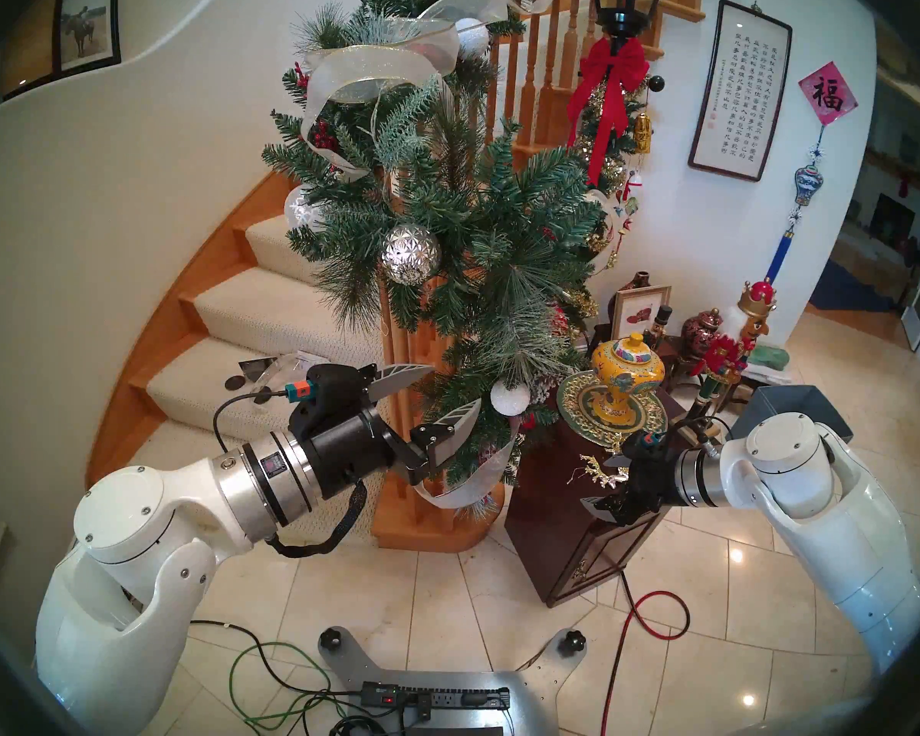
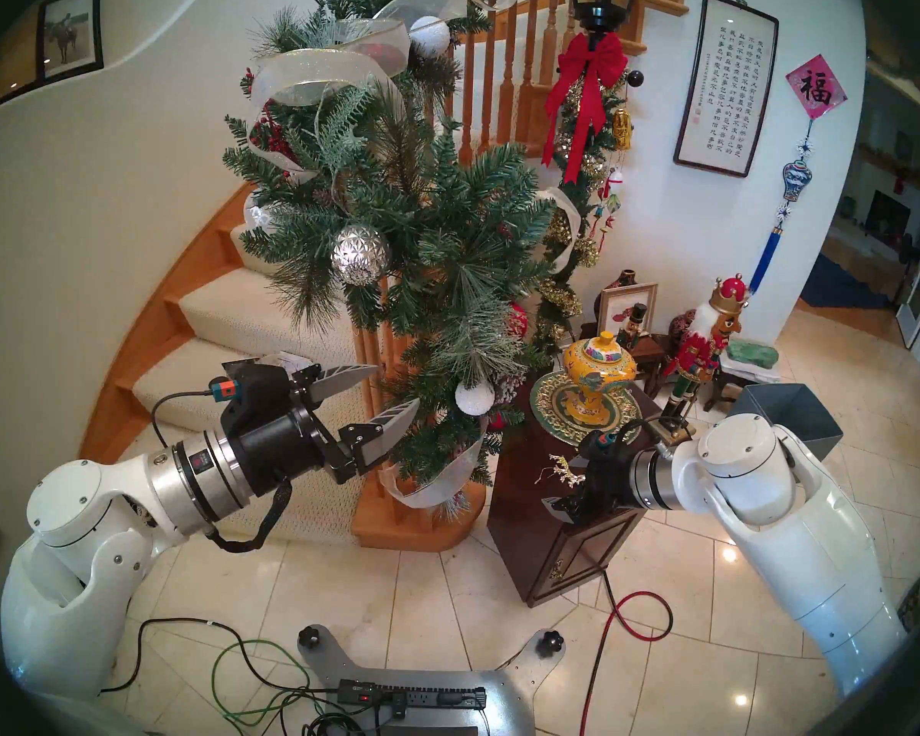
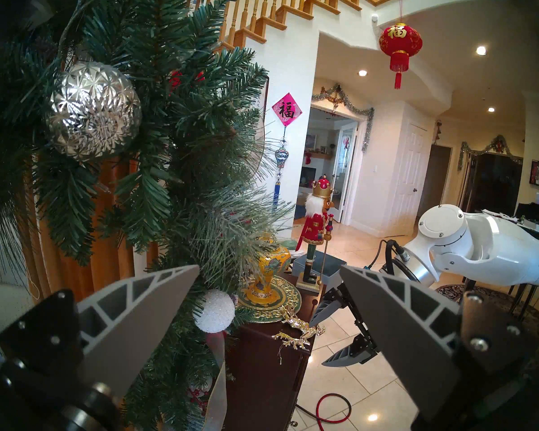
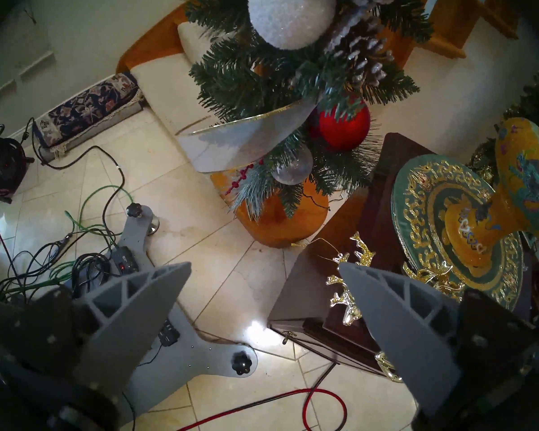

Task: Hang the ornament onto the Christmas-tree-style decoration

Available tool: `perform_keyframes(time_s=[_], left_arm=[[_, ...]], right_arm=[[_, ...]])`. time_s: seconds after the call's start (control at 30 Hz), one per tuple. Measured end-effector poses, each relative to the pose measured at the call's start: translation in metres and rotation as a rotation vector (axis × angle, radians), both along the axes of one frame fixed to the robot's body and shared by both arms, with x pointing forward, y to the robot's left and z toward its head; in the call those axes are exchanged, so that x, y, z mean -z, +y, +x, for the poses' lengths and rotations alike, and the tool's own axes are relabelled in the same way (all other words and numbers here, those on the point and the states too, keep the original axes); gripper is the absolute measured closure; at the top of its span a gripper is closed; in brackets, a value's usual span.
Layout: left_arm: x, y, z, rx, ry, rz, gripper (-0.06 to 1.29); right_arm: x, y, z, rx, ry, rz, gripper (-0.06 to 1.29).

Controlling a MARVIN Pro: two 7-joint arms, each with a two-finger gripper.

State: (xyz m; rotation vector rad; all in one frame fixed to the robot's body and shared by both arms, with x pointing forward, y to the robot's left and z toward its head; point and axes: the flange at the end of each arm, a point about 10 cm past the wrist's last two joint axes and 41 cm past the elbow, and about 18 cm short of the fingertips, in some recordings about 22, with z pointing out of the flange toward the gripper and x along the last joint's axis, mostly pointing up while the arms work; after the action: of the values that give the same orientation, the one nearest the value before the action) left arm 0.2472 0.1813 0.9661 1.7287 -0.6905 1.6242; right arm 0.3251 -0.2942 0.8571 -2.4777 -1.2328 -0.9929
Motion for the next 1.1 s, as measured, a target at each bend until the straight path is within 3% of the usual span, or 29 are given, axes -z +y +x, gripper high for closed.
perform_keyframes(time_s=[0.4, 1.1], left_arm=[[0.0, 0.0, 0.0, 0.0, 0.0, 0.0, 0.0], [0.0, 0.0, 0.0, 0.0, 0.0, 0.0, 0.0]], right_arm=[[0.011, 0.012, 0.005, -0.027, -0.019, -0.059, -0.01], [0.033, 0.008, 0.019, -0.036, -0.054, -0.165, -0.01]])
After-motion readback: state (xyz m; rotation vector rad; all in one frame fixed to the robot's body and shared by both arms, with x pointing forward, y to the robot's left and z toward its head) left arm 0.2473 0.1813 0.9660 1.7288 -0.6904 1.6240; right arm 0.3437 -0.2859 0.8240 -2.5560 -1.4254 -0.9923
